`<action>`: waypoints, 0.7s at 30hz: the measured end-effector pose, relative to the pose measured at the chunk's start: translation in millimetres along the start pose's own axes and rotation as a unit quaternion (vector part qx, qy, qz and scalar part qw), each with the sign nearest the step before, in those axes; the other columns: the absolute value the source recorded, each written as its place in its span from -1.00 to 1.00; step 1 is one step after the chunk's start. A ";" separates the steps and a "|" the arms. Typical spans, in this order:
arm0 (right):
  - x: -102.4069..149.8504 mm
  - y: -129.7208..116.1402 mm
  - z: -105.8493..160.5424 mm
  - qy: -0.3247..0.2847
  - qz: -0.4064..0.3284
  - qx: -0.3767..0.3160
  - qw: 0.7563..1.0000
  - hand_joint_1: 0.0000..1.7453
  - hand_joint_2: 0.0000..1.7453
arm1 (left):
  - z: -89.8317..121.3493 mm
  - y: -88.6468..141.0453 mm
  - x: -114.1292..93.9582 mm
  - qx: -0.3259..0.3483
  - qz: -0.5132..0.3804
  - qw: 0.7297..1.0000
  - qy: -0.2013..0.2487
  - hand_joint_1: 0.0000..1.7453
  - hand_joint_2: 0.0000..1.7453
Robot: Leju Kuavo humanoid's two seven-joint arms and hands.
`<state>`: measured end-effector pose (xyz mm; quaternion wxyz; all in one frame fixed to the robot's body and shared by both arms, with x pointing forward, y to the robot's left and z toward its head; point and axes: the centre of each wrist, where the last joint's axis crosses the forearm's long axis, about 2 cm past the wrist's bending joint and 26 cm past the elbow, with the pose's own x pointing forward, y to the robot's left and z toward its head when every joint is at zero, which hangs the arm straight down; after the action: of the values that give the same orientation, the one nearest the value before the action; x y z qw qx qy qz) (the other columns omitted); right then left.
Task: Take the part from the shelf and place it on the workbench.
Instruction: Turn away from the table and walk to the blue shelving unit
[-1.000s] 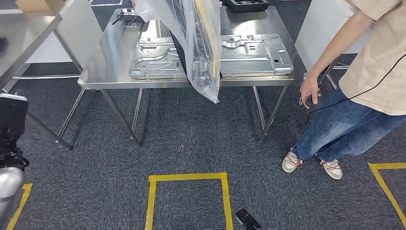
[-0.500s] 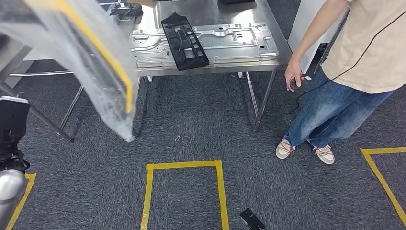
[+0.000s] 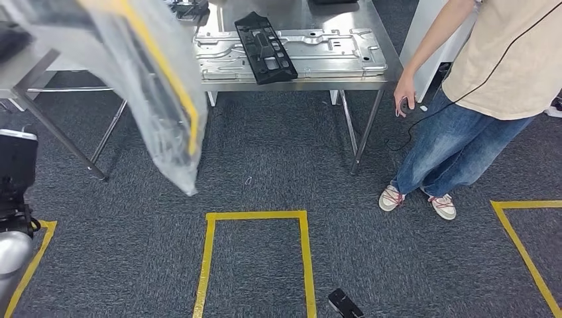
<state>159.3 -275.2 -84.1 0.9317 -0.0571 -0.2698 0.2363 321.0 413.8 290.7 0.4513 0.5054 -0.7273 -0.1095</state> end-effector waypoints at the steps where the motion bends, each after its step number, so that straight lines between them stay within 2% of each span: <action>1: -0.4 0.2 0.1 0.000 0.000 0.000 1.000 -1.00 1.00 | 0.4 -0.5 0.1 -0.002 0.001 1.000 0.000 -1.00 -1.00; 3: -1.1 0.5 0.3 0.001 0.000 0.001 1.000 -1.00 1.00 | 1.8 -1.8 0.0 -0.007 0.003 1.000 0.001 -1.00 -1.00; 7: -1.9 -0.8 0.3 -0.001 0.000 -0.001 1.000 -1.00 -1.00 | 3.8 -3.2 -0.5 -0.014 0.003 1.000 0.001 -1.00 -1.00; 21: -3.5 -2.2 0.4 -0.008 -0.001 -0.001 1.000 -1.00 -1.00 | 6.2 -5.1 -0.4 -0.026 0.010 1.000 -0.003 -1.00 -1.00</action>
<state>157.3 -278.7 -84.9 0.9299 -0.0562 -0.2773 0.2350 319.6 410.0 283.9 0.4633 0.4860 -0.7303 -0.1252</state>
